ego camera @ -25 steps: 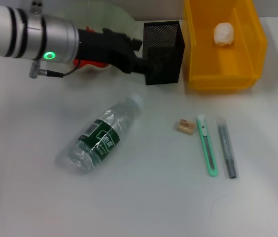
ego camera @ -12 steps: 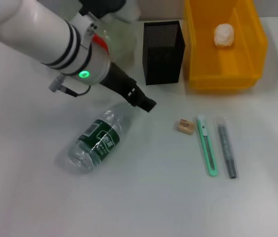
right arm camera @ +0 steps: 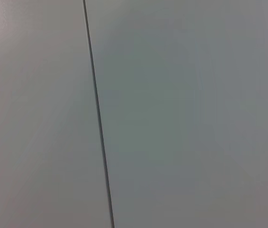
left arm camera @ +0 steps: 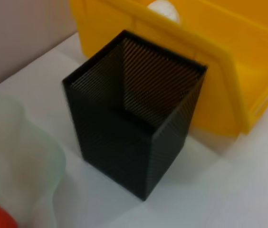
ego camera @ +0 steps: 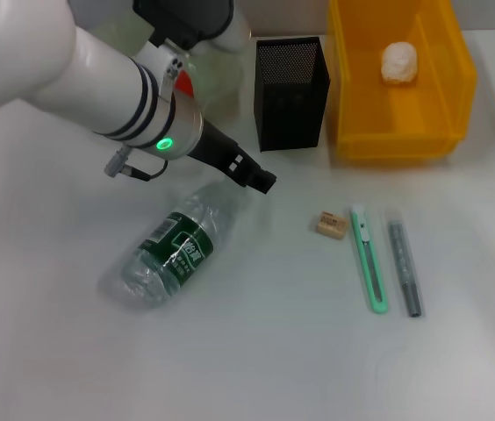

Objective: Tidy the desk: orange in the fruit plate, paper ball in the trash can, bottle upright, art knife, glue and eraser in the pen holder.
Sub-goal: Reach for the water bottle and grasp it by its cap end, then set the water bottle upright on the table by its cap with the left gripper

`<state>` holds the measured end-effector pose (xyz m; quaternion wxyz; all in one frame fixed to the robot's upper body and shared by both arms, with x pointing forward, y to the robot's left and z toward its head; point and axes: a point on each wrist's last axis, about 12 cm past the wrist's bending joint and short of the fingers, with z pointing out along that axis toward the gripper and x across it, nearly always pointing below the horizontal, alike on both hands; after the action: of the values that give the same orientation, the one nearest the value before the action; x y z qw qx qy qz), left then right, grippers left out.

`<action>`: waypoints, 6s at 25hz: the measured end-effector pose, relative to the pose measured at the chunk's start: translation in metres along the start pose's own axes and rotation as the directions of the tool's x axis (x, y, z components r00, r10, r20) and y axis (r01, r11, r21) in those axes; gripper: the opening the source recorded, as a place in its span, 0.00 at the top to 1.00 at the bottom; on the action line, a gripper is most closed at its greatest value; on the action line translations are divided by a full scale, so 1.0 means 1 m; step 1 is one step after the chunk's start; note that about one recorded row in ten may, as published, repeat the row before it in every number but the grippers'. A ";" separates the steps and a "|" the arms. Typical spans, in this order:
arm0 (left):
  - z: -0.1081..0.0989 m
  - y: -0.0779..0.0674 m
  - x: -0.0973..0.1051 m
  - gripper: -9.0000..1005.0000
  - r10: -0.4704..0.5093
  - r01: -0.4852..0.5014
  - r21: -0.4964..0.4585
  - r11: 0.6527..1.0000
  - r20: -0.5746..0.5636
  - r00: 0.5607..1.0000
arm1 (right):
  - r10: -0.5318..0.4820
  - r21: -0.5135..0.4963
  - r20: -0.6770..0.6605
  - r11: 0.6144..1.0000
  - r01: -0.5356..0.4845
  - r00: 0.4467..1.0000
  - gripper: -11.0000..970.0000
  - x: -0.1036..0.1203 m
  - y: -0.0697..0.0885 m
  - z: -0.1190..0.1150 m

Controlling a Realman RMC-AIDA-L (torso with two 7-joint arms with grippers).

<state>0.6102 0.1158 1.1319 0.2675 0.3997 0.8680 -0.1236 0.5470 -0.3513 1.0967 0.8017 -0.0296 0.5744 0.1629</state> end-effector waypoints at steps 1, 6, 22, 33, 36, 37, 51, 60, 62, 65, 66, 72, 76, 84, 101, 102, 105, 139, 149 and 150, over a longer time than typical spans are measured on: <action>0.002 0.000 0.002 0.21 0.002 -0.002 -0.013 1.000 -0.008 1.000 | 0.000 0.000 0.000 1.000 0.000 1.000 0.27 0.000 0.000 0.000; 0.005 0.000 0.004 0.21 0.005 -0.006 -0.042 0.999 -0.024 1.000 | 0.002 0.002 -0.004 1.000 -0.002 1.000 0.27 0.001 0.000 -0.001; 0.015 -0.007 0.009 0.25 0.048 -0.052 -0.060 0.997 -0.063 0.997 | 0.002 -0.005 -0.005 1.000 -0.002 1.000 0.27 0.001 0.001 0.000; 0.015 -0.009 0.005 0.41 0.071 -0.075 -0.053 0.996 -0.076 0.995 | -0.001 0.010 -0.008 1.000 0.001 1.000 0.27 0.002 -0.001 -0.002; 0.015 -0.009 0.005 0.46 0.072 -0.076 -0.052 0.996 -0.080 0.994 | 0.000 0.009 -0.006 1.000 0.000 1.000 0.27 0.002 -0.001 -0.002; 0.016 -0.009 0.005 0.47 0.072 -0.077 -0.051 0.996 -0.089 0.993 | 0.000 0.009 -0.006 1.000 0.000 1.000 0.27 0.002 0.000 -0.002; 0.017 -0.008 0.007 0.54 0.074 -0.080 -0.050 0.996 -0.102 0.992 | 0.001 0.012 -0.006 1.000 -0.001 1.000 0.27 0.002 -0.001 -0.003; 0.013 0.000 0.011 0.55 0.068 -0.072 -0.049 0.996 -0.078 0.995 | -0.001 0.014 -0.005 1.000 0.001 1.000 0.27 0.002 -0.001 -0.003; 0.010 0.005 0.014 0.55 0.039 -0.042 -0.053 0.998 -0.063 0.997 | -0.002 0.016 -0.005 1.000 0.002 1.000 0.27 0.001 -0.002 -0.002; 0.003 0.014 0.020 0.55 -0.018 0.018 -0.025 1.000 0.007 1.000 | -0.003 0.023 -0.003 1.000 0.003 1.000 0.27 0.001 -0.003 -0.001; 0.002 0.015 0.021 0.55 -0.021 0.021 -0.020 1.000 0.016 1.000 | -0.002 0.024 -0.003 1.000 0.003 1.000 0.27 0.001 -0.003 0.000; -0.017 0.030 0.043 0.55 -0.109 0.104 0.035 0.994 0.198 0.974 | -0.003 0.027 -0.007 1.000 0.003 1.000 0.27 0.001 -0.003 0.003; -0.028 0.032 0.055 0.55 -0.111 0.107 0.030 0.994 0.296 0.949 | -0.006 0.026 -0.006 1.000 0.006 1.000 0.27 0.000 -0.004 0.004; -0.038 0.033 0.074 0.55 -0.119 0.121 0.022 0.992 0.440 0.890 | -0.008 0.022 -0.007 1.000 0.008 1.000 0.27 0.000 -0.004 0.010; -0.045 0.035 0.110 0.55 -0.110 0.139 0.005 0.990 0.633 0.766 | -0.006 0.020 -0.013 1.000 0.007 1.000 0.27 0.000 -0.002 0.019; -0.045 0.035 0.110 0.55 -0.100 0.131 -0.002 0.991 0.636 0.765 | -0.006 0.018 -0.012 1.000 0.006 1.000 0.27 0.000 -0.002 0.020; -0.044 0.033 0.111 0.55 -0.083 0.116 -0.009 0.993 0.637 0.767 | -0.006 0.011 -0.009 1.000 0.006 1.000 0.27 0.000 0.000 0.024; -0.056 0.039 0.126 0.56 -0.036 0.116 -0.069 0.991 0.691 0.722 | -0.029 -0.012 -0.008 1.000 0.029 1.000 0.27 0.000 0.007 0.039; -0.057 0.043 0.131 0.56 -0.049 0.135 -0.071 0.988 0.692 0.721 | -0.028 -0.006 -0.011 1.000 0.028 1.000 0.27 0.001 0.006 0.038; -0.057 0.043 0.131 0.56 -0.050 0.136 -0.070 0.988 0.691 0.721 | -0.028 -0.006 -0.011 1.000 0.028 1.000 0.27 0.001 0.006 0.038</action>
<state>0.5509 0.2504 1.1052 0.5858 0.2651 0.7319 -0.2257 0.5796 -0.3362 1.1098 0.8006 -0.0408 0.5779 0.1532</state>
